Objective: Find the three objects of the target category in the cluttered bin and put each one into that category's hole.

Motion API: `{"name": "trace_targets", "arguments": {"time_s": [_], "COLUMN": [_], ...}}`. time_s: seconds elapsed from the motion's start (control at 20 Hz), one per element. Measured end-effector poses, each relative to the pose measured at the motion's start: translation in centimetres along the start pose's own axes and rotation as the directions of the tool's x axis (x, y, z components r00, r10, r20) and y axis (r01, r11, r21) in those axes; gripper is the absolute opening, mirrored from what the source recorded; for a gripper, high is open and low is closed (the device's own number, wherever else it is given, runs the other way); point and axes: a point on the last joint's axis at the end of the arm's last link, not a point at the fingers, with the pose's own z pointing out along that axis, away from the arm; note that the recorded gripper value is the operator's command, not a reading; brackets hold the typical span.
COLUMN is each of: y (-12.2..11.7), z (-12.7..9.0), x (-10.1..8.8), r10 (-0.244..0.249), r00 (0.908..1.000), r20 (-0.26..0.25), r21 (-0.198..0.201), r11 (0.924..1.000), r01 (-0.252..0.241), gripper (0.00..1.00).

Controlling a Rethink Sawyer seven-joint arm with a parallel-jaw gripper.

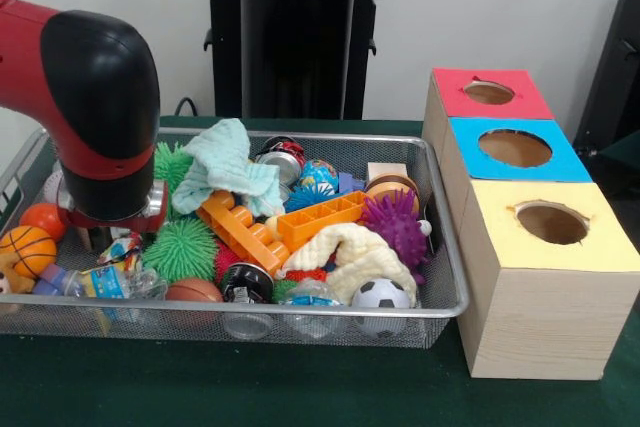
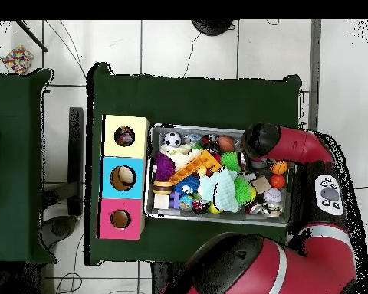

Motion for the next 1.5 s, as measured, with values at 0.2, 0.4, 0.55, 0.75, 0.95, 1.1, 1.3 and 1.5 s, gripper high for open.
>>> {"name": "trace_targets", "arguments": {"time_s": [0.2, 0.4, 0.55, 0.75, 0.95, 1.1, 1.3, 1.5], "y": [0.0, -0.2, -0.3, -0.4, -0.4, -0.4, -0.4, -0.3], "z": [0.0, 0.0, 0.0, 0.2, 0.2, 0.2, 0.1, -0.8], "x": [0.0, -0.1, -0.2, -0.3, -0.3, -0.3, -0.3, -0.4], "r10": [-0.001, 0.002, 0.003, 0.003, 0.003, 0.003, 0.003, -0.013], "r00": [1.0, 1.0, 1.0, 1.0, 1.0, 1.0, 1.0, 0.9999], "r20": [-0.001, 0.0, 0.002, 0.002, 0.001, 0.001, 0.003, 0.01], "r21": [0.004, 0.007, 0.01, 0.011, 0.012, 0.012, 0.013, 0.039], "r11": [1.0, 1.0, 0.9999, 0.9999, 0.9999, 0.9999, 0.9999, 0.9992], "r01": [0.001, -0.002, -0.003, -0.003, -0.003, -0.003, -0.003, 0.013], "gripper": [1.0, 1.0, 0.0, 0.0, 0.0, 0.0, 0.0, 0.0]}}
